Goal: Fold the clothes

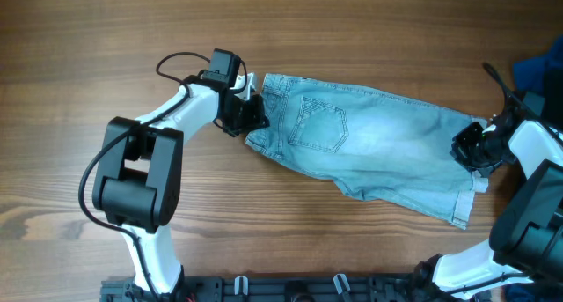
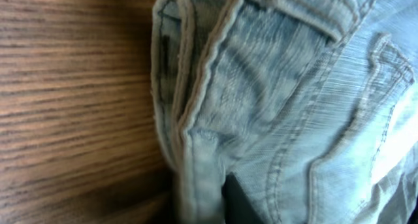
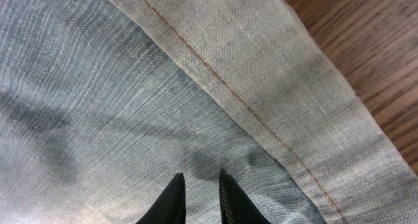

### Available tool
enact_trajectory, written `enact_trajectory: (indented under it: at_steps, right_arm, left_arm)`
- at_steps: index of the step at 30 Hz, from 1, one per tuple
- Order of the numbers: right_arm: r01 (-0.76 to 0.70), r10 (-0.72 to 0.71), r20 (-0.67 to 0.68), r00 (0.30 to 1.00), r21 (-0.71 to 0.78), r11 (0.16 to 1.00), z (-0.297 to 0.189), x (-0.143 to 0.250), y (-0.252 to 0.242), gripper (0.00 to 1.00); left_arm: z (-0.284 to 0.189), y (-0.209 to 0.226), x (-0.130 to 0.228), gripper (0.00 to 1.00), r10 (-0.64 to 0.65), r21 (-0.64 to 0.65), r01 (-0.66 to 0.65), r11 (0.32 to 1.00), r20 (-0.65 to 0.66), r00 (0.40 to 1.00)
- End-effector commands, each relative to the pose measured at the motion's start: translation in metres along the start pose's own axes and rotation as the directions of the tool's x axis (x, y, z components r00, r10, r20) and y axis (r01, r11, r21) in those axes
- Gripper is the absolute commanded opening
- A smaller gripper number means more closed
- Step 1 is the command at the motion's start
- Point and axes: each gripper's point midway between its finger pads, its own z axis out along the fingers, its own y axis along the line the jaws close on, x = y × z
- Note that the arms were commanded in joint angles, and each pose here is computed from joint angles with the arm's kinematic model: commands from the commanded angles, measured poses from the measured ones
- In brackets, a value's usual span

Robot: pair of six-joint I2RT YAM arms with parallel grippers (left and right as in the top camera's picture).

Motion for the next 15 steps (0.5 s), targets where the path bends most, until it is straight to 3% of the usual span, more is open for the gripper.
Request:
enact_trajectory:
  at_steps: [1, 6, 9, 12, 15]
  right_arm:
    - [0.042, -0.042, -0.017, 0.999, -0.023, 0.999, 0.001, -0.001, 0.004, 0.18]
    - [0.059, -0.06, -0.025, 0.998, -0.054, 0.997, -0.003, 0.002, 0.009, 0.18]
    - [0.08, -0.09, -0.046, 0.995, -0.18, 0.98, -0.01, 0.008, 0.031, 0.19]
    - [0.079, -0.097, -0.064, 0.993, -0.242, 0.967, -0.013, 0.012, 0.041, 0.21]
    - [0.078, -0.097, -0.064, 0.993, -0.246, 0.966, -0.013, 0.012, 0.042, 0.21]
  left_arm:
    - [-0.035, 0.011, -0.016, 0.04, -0.053, -0.026, 0.054, 0.998, 0.031, 0.998]
    - [-0.136, 0.039, -0.045, 0.04, -0.059, -0.1, 0.075, 0.992, 0.154, 0.986]
    - [-0.207, 0.06, -0.054, 0.04, -0.051, -0.235, 0.118, 0.965, 0.272, 0.961]
    - [-0.235, 0.044, -0.051, 0.04, 0.02, -0.252, 0.061, 0.966, 0.308, 0.951]
    - [-0.229, 0.021, -0.039, 0.04, 0.061, -0.249, 0.009, 0.969, 0.273, 0.96]
